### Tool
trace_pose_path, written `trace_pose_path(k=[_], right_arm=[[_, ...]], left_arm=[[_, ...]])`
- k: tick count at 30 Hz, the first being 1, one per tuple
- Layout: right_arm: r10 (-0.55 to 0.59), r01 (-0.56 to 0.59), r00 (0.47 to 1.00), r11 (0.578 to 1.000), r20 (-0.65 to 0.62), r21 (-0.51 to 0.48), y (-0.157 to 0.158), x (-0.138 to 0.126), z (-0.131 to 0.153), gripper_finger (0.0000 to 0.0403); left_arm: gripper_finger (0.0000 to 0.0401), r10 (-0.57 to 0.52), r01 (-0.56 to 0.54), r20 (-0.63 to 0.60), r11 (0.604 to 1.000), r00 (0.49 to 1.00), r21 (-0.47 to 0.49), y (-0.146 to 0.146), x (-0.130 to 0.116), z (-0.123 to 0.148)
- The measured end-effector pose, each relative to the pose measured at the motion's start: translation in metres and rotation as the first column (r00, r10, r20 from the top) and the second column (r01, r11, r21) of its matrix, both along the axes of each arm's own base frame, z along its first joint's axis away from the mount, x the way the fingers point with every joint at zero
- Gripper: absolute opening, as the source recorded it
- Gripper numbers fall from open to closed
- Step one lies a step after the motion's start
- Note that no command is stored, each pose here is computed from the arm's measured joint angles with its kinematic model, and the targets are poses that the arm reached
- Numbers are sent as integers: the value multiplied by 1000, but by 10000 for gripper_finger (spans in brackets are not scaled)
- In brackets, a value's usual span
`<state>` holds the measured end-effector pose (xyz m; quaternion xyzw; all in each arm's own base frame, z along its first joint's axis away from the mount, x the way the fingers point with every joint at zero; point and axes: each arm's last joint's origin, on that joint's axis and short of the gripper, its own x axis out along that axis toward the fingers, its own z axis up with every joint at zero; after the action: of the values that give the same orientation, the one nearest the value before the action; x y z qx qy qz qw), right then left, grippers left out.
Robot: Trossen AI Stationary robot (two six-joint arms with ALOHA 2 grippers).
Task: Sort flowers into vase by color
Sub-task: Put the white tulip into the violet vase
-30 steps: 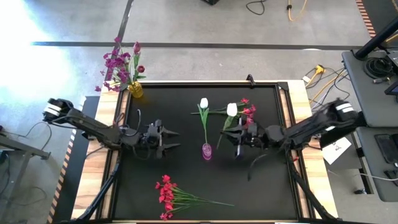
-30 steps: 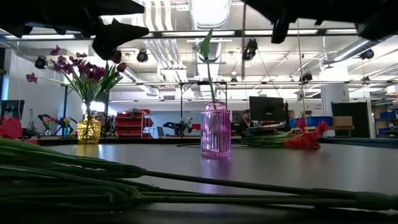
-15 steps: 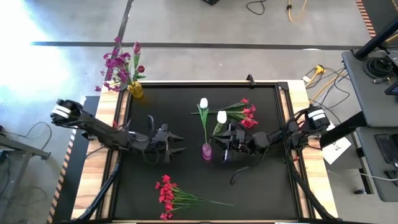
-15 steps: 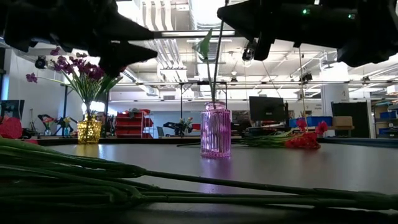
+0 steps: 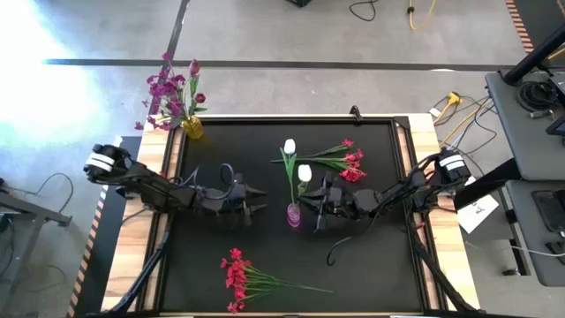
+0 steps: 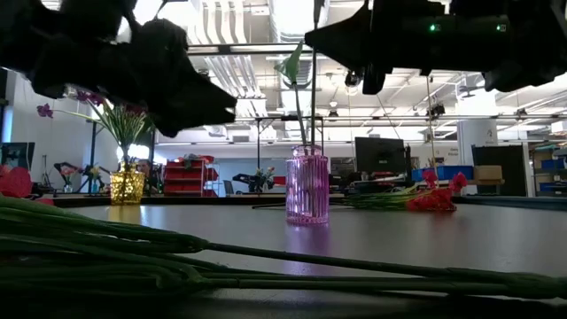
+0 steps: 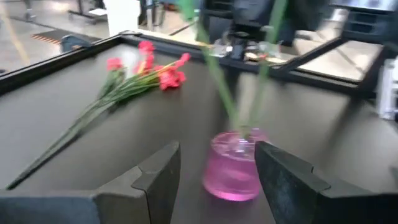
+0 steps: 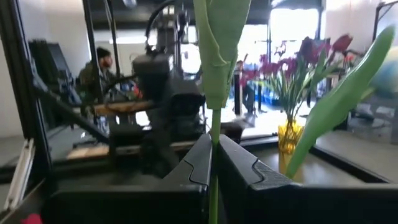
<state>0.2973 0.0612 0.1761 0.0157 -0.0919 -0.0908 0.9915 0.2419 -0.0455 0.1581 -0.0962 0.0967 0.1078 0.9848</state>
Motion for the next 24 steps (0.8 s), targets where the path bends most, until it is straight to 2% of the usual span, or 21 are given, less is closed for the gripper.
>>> trace_pose_path(k=[3, 7, 14, 18, 24], right_arm=[[8, -7, 999, 1000, -41, 18, 0, 0, -1, 22], [13, -10, 989, 1000, -148, 24, 0, -2, -1, 66], [18, 1, 949, 998, -315, 61, -3, -16, 10, 169], [35, -12, 937, 998, -348, 67, -1, -29, 26, 211], [67, -57, 940, 998, -334, 41, 5, -45, 46, 249]], left_arm=[[191, 48, -48, -25, 999, 999, -13, 14, 6, -3], [197, 39, -41, -106, 999, 994, -15, 36, 17, -7], [229, 41, -9, -227, 990, 973, 143, 76, 40, -19], [238, 40, 12, -256, 980, 966, 199, 101, 54, -22], [229, 22, 28, -325, 989, 945, 149, 146, 64, -38]])
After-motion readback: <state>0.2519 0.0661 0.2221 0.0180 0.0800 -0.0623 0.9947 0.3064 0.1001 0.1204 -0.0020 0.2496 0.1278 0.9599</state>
